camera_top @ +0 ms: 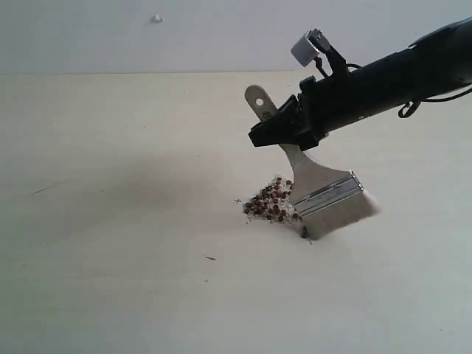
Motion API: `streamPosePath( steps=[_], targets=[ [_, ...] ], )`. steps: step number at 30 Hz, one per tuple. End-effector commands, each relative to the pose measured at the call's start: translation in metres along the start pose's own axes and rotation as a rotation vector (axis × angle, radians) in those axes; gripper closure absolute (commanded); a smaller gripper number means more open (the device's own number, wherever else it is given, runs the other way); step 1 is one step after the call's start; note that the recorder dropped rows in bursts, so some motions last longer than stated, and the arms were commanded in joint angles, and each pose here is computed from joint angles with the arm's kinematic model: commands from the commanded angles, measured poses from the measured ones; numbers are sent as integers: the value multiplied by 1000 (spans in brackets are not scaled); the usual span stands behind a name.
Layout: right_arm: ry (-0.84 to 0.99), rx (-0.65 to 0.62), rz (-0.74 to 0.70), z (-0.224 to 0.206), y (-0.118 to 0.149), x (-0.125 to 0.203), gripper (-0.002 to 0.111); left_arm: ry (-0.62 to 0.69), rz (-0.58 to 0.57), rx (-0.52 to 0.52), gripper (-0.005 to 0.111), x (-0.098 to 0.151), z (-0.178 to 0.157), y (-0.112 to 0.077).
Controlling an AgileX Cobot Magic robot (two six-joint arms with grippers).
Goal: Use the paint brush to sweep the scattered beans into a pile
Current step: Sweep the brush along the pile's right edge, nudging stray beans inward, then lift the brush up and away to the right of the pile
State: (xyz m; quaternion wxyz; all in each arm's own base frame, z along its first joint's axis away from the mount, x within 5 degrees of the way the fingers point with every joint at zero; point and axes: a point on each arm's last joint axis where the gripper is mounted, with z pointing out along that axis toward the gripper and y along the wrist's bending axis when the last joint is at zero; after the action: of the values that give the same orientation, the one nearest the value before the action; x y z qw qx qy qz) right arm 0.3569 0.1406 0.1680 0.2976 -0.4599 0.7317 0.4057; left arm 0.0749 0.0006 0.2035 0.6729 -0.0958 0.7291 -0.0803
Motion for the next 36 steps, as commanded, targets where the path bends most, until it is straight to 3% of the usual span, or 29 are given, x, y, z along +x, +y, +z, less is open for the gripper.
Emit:
streamPosePath(
  steps=[1,8,16,22,36],
  targets=[
    [-53,18,-9,0,-1,-5,108,-10,-3,-1,107,-1,-1,0],
    [-89,32,-7,-2,0,-11,108,-10,-3,-1,107,-1,-1,0],
    [-72,13,-59,-20,21,-31,108,-10,-3,-1,107,-1,-1,0],
    [38,-54,-4,-17,23,-17,108,-10,-3,-1,107,-1,-1,0],
    [-2,-92,45,3,6,3,108,-10,-3,-1,107,-1,-1,0]
  ],
)
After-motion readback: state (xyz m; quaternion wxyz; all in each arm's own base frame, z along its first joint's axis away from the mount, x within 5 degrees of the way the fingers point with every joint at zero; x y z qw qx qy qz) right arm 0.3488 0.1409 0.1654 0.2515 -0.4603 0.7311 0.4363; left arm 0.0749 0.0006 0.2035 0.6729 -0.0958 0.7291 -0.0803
